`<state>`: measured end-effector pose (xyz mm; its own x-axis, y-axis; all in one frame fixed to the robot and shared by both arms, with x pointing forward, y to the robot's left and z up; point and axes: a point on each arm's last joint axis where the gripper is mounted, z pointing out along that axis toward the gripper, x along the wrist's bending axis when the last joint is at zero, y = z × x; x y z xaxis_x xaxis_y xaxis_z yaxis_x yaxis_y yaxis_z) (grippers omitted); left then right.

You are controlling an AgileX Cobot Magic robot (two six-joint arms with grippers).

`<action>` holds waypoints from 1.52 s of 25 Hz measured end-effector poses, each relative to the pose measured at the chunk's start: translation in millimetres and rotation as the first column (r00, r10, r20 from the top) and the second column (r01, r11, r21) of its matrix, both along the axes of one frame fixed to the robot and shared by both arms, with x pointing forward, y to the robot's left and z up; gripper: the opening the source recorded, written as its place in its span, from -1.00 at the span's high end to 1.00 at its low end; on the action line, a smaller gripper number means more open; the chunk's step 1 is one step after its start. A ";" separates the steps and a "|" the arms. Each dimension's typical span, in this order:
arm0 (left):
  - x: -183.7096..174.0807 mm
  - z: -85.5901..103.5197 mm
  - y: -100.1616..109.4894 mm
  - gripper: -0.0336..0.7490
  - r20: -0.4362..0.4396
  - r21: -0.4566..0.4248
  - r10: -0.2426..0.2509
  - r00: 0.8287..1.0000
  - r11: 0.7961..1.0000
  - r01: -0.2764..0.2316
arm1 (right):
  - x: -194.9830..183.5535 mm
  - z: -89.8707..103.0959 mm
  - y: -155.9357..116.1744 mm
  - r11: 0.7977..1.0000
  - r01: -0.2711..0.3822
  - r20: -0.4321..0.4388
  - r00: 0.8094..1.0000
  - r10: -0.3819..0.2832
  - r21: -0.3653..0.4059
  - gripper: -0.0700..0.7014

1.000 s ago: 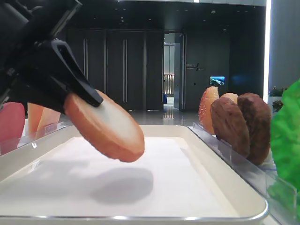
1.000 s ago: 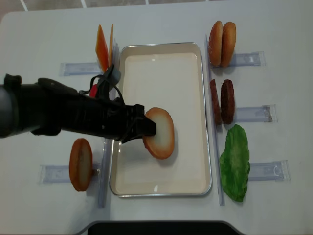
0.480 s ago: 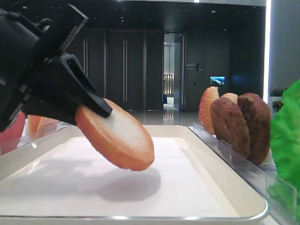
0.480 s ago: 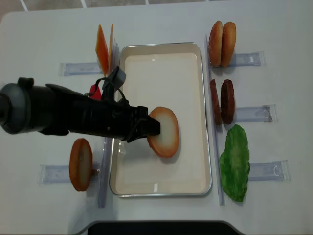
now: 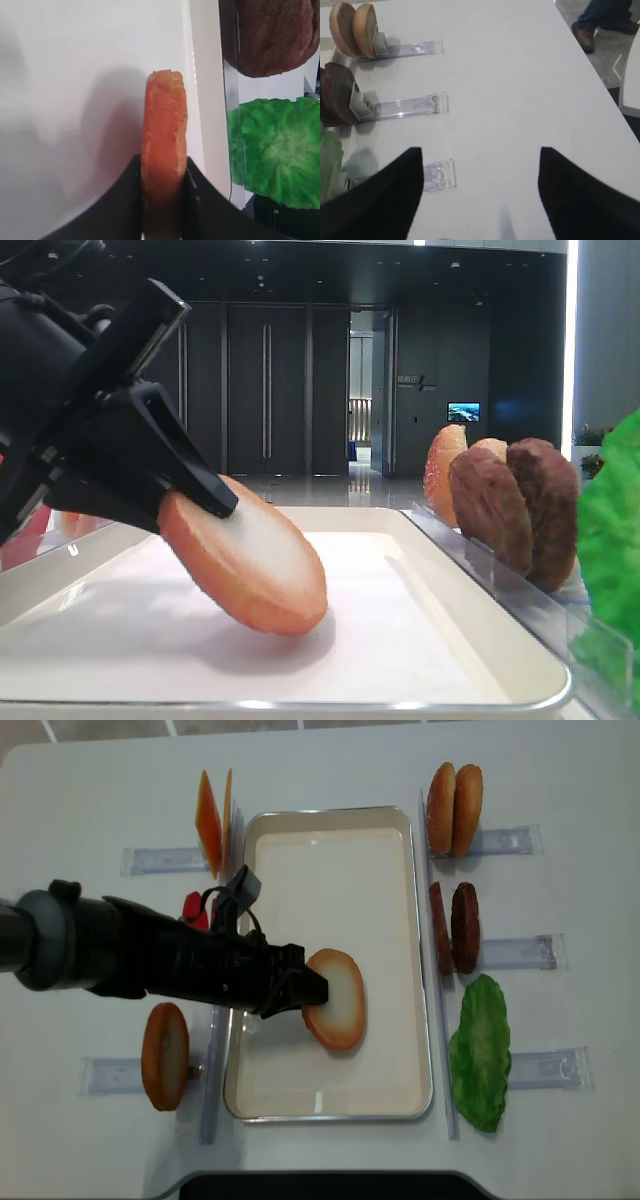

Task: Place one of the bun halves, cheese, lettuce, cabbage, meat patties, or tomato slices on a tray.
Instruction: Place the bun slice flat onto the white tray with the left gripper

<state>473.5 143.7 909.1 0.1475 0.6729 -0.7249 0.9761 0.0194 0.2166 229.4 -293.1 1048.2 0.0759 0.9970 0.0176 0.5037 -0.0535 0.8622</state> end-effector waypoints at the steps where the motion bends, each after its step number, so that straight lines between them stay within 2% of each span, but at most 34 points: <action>1: 0.0 0.0 0.0 0.56 0.001 0.000 -0.001 1.000 1.000 0.001 | 0.0 0.0 0.0 1.000 0.000 0.000 1.000 0.000 0.000 -0.39; 15: -0.2 -1.4 1.3 0.54 0.011 0.024 -0.013 1.000 1.000 0.013 | 0.0 0.0 0.0 1.000 0.000 0.000 1.000 0.000 0.000 -0.39; 18: -0.4 -2.0 1.8 0.28 0.015 0.034 -0.020 1.000 0.999 0.019 | 0.0 0.0 0.0 1.000 0.000 0.000 1.000 0.000 0.000 -0.39; 21: -0.8 -3.4 3.1 -0.20 0.015 0.056 -0.027 1.000 0.998 0.026 | 0.0 0.0 0.0 1.000 0.000 0.000 1.000 0.000 0.000 -0.39; 23: -1.1 -4.1 3.7 -0.45 0.012 0.066 -0.030 0.999 0.997 0.029 | 0.0 0.0 0.0 1.000 0.000 0.000 1.000 0.000 0.000 -0.39; 25: -1.9 -3.8 4.4 -0.62 0.004 0.074 -0.031 1.000 0.997 0.031 | 0.0 0.0 0.0 1.000 0.000 0.000 1.000 0.000 0.000 -0.39; 28: -3.1 1.1 6.1 -0.72 0.006 0.088 -0.026 1.000 0.996 0.026 | 0.0 0.0 0.0 1.000 0.000 0.000 1.000 0.000 0.000 -0.39; 38: -3.3 27.8 13.2 -0.75 -0.032 0.191 -0.018 0.999 0.981 0.024 | 0.0 0.0 0.0 1.000 0.000 0.000 1.000 0.000 0.000 -0.39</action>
<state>470.2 157.0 936.8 0.1432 0.7968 -0.5870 0.9819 -0.0400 0.1852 229.4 -293.1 1048.2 0.0759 0.9970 0.0176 0.5037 -0.0535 0.8622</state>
